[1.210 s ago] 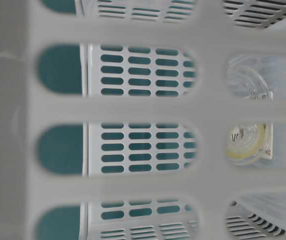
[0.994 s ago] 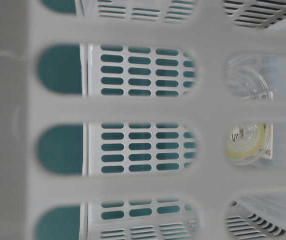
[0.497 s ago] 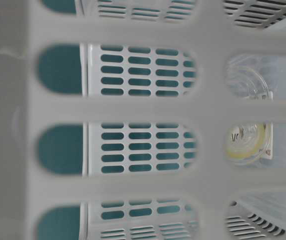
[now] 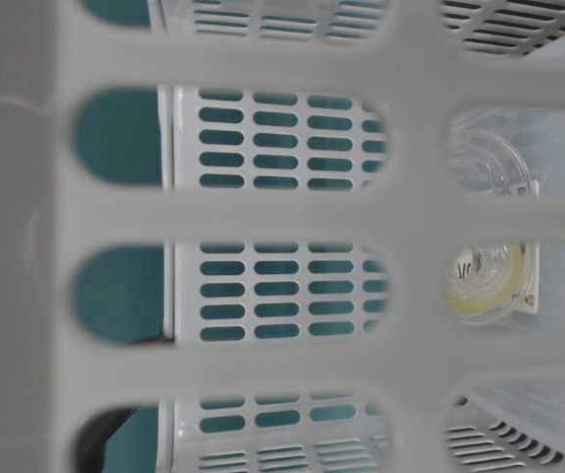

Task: Pick up the tape dispenser from the shopping basket with the left arm.
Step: 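Move the left gripper over the basket toward the clear tape dispenser, then lower the left gripper into the basket and close on the tape dispenser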

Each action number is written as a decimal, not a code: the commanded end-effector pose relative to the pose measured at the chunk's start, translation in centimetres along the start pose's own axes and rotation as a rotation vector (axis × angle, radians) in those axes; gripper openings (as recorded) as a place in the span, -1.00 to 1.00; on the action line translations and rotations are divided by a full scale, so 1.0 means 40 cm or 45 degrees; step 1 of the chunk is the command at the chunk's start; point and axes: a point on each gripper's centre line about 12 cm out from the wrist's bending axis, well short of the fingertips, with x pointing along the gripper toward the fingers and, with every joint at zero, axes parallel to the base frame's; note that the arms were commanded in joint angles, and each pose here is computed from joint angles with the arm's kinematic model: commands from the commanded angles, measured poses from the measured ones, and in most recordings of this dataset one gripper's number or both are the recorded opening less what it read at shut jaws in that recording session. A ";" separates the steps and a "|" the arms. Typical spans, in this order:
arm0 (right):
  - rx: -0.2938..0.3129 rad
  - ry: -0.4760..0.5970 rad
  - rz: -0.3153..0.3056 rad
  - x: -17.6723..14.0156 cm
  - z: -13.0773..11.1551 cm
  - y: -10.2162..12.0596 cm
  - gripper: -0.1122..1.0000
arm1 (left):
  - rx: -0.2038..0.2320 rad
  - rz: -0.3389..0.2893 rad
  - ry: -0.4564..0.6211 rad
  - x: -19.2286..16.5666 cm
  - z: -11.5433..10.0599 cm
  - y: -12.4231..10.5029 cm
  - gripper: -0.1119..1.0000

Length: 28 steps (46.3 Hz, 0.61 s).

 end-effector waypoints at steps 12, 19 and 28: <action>0.006 -0.031 -0.005 0.001 0.018 -0.002 0.47 | -0.040 -0.004 0.121 0.081 0.023 -0.019 0.17; 0.004 -0.037 -0.005 -0.002 0.018 -0.002 0.47 | -0.041 -0.008 0.201 0.138 0.019 -0.036 0.79; 0.004 -0.047 -0.005 -0.008 0.019 -0.002 0.47 | -0.028 -0.014 0.283 0.211 -0.005 -0.057 0.83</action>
